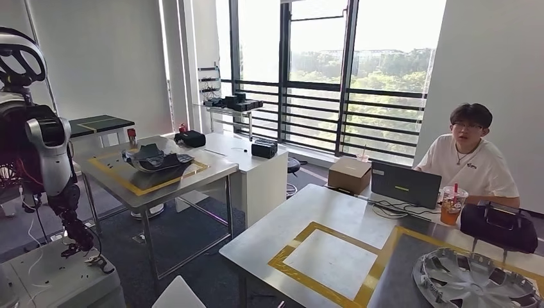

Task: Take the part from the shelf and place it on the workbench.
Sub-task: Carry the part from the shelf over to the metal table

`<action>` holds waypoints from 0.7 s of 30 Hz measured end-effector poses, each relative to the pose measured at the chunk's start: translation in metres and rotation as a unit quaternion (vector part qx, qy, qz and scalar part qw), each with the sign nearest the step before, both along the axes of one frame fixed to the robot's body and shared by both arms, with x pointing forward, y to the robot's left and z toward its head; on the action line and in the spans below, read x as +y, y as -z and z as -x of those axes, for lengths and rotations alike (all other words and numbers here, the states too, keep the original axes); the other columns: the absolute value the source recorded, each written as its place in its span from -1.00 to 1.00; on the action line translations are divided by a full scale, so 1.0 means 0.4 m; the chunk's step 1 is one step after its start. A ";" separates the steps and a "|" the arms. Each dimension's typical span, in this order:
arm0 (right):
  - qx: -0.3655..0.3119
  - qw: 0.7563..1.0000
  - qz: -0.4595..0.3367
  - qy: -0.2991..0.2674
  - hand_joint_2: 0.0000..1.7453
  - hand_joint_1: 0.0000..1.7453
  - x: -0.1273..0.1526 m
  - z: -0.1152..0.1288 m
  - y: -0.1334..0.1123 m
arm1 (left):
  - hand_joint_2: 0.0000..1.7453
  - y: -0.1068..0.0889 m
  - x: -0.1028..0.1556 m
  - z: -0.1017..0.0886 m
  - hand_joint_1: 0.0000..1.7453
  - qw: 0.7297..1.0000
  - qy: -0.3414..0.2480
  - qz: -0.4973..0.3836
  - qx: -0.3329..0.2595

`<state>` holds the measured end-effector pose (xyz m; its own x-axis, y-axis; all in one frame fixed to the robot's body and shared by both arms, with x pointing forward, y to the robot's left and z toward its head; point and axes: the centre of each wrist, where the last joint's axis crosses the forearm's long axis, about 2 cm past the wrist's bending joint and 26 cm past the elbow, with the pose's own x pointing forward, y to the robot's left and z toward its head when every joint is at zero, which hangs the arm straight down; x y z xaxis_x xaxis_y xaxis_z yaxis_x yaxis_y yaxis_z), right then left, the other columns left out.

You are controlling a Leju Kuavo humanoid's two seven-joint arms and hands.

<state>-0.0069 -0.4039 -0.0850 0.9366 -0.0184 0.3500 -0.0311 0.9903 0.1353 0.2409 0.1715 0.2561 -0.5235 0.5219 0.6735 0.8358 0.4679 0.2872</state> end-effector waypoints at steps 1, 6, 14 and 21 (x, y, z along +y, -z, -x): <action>-0.001 1.000 -0.002 0.000 -1.00 -1.00 0.002 -0.001 0.001 | 1.00 0.001 -0.001 -0.001 1.00 1.000 0.001 0.000 0.001; -0.001 1.000 -0.011 0.002 -1.00 -1.00 0.019 -0.002 0.010 | 1.00 0.016 -0.006 -0.009 1.00 1.000 0.004 -0.009 0.012; 0.000 1.000 -0.019 0.000 -1.00 -1.00 0.047 -0.005 0.024 | 1.00 0.022 -0.016 -0.020 1.00 1.000 0.004 -0.016 0.016; -0.002 1.000 -0.027 0.000 -1.00 -1.00 0.060 -0.005 0.029 | 1.00 0.025 -0.021 -0.020 1.00 1.000 0.008 -0.018 0.017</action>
